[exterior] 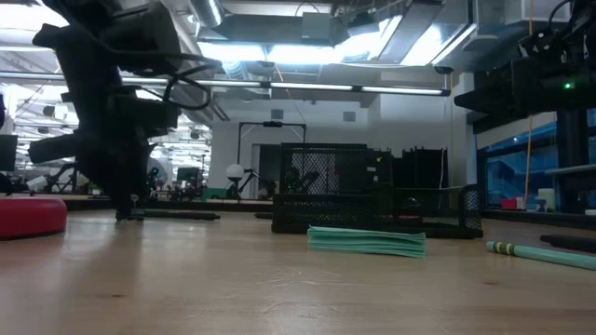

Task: Pick and place office supplies into organizer
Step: Put the top left black binder clip into the black desk organizer

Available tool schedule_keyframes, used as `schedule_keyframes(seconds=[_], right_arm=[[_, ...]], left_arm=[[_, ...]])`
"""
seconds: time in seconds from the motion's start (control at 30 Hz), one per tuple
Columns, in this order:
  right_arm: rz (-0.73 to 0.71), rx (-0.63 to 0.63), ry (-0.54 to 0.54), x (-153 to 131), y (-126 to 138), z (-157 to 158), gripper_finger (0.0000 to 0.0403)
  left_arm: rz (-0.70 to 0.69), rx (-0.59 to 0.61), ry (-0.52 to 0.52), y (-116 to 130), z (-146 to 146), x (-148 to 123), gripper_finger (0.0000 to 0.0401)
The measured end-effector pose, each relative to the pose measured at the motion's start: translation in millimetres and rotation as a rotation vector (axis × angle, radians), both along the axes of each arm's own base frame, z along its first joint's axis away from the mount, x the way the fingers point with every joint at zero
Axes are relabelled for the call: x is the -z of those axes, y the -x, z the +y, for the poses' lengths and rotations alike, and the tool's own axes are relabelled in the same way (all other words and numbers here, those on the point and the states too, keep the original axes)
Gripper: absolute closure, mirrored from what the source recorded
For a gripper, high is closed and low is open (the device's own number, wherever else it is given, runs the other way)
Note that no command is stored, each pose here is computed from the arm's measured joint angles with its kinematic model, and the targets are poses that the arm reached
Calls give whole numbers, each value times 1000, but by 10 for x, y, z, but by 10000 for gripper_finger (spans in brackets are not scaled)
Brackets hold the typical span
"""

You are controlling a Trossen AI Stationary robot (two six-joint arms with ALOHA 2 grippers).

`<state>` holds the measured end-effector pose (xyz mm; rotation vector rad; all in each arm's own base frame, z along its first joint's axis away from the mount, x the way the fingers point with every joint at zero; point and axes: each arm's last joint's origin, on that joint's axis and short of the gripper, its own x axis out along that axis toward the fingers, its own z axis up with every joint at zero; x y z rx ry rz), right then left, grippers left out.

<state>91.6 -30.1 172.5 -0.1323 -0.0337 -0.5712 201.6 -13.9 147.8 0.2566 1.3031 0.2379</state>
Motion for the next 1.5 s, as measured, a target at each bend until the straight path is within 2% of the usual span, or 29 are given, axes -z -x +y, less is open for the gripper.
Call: schedule_keyframes(seconds=[0.37,0.93,1.1,1.27,1.4,1.5], right_arm=[[1,0,2,0,0,0,319],[1,0,2,1,0,0,319],[1,0,2,0,0,0,319],[2,0,1,2,-1,0,319],[1,0,2,0,0,0,319],[1,0,2,1,0,0,319]], left_arm=[[2,-1,-3,-2,0,4,249],[2,-1,-3,-2,1,4,350],[1,0,-9,-2,2,2,371],[16,49,-41,-2,8,-5,393],[4,49,-70,-27,13,-29,397],[-37,60,-39,-113,-7,-121,398]])
